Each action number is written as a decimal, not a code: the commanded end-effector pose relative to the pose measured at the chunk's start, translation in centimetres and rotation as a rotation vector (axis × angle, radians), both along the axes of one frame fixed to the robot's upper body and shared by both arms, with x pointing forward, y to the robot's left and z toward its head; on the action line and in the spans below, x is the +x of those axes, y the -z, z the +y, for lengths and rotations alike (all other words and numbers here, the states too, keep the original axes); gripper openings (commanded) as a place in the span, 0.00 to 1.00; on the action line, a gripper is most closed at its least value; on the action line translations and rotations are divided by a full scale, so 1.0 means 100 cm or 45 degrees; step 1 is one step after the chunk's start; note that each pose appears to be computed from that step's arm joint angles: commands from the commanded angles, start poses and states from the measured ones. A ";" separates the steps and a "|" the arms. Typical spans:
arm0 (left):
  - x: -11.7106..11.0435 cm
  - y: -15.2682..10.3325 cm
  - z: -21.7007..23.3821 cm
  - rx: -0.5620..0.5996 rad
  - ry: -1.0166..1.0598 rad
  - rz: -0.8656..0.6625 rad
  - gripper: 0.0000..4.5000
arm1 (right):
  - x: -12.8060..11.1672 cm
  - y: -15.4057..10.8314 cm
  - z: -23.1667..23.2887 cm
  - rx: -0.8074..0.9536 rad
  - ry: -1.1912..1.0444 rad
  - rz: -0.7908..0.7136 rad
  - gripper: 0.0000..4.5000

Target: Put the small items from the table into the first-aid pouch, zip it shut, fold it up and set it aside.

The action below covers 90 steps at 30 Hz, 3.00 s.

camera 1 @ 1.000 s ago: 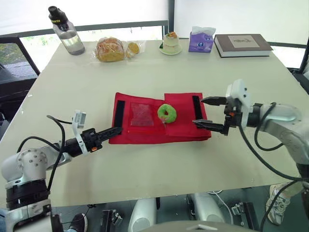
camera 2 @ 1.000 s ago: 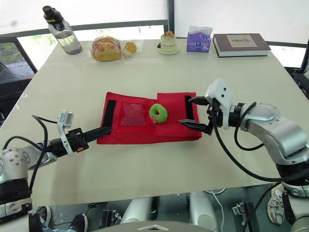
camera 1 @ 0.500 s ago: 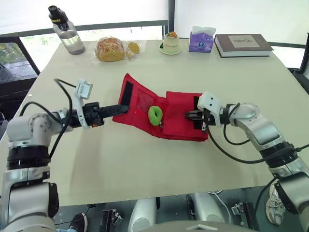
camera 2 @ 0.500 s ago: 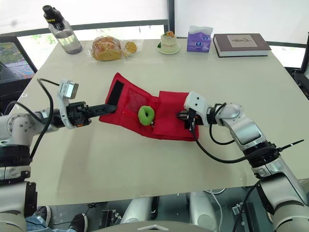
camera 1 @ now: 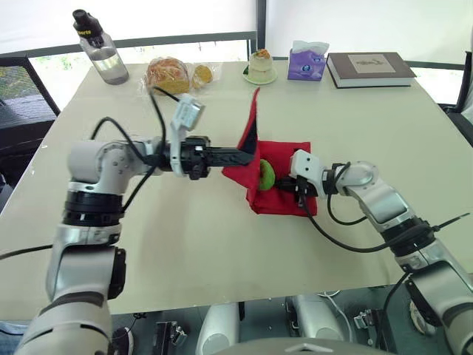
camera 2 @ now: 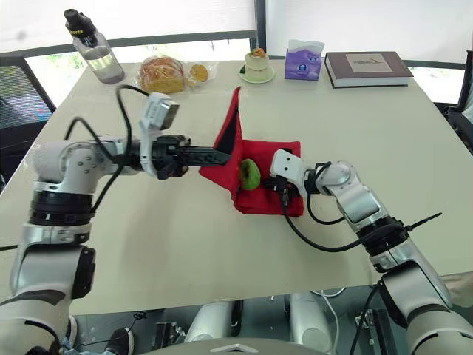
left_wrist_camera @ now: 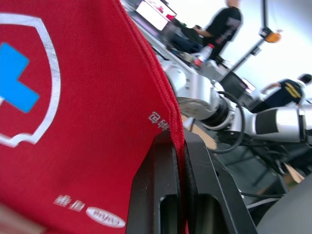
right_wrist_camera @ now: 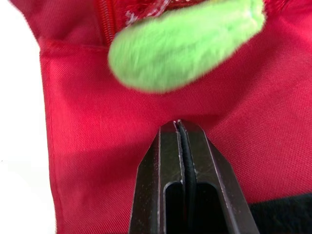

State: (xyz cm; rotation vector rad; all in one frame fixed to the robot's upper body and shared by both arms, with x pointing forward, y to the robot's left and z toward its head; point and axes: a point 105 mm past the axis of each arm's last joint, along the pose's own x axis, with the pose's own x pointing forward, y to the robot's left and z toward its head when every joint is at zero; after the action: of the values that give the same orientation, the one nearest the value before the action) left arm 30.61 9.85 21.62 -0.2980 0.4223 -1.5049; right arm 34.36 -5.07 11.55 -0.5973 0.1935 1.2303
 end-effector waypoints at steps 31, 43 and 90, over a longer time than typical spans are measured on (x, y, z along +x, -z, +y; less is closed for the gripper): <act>0.027 0.041 -0.059 0.077 0.068 -0.035 0.00 | -0.061 -0.042 -0.169 0.565 0.439 0.009 0.28; 0.022 0.058 -0.071 0.111 0.103 -0.029 0.38 | -0.071 -0.040 -0.174 0.567 0.512 -0.033 1.00; 0.019 0.025 -0.099 -0.039 0.154 -0.550 0.01 | -0.074 -0.054 -0.164 0.658 0.409 -0.064 1.00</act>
State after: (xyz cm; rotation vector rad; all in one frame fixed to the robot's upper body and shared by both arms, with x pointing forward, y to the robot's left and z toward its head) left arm 31.51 -0.09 17.16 0.0330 0.1853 -1.6934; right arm 27.22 -21.55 15.66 -0.1005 -0.0299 0.8971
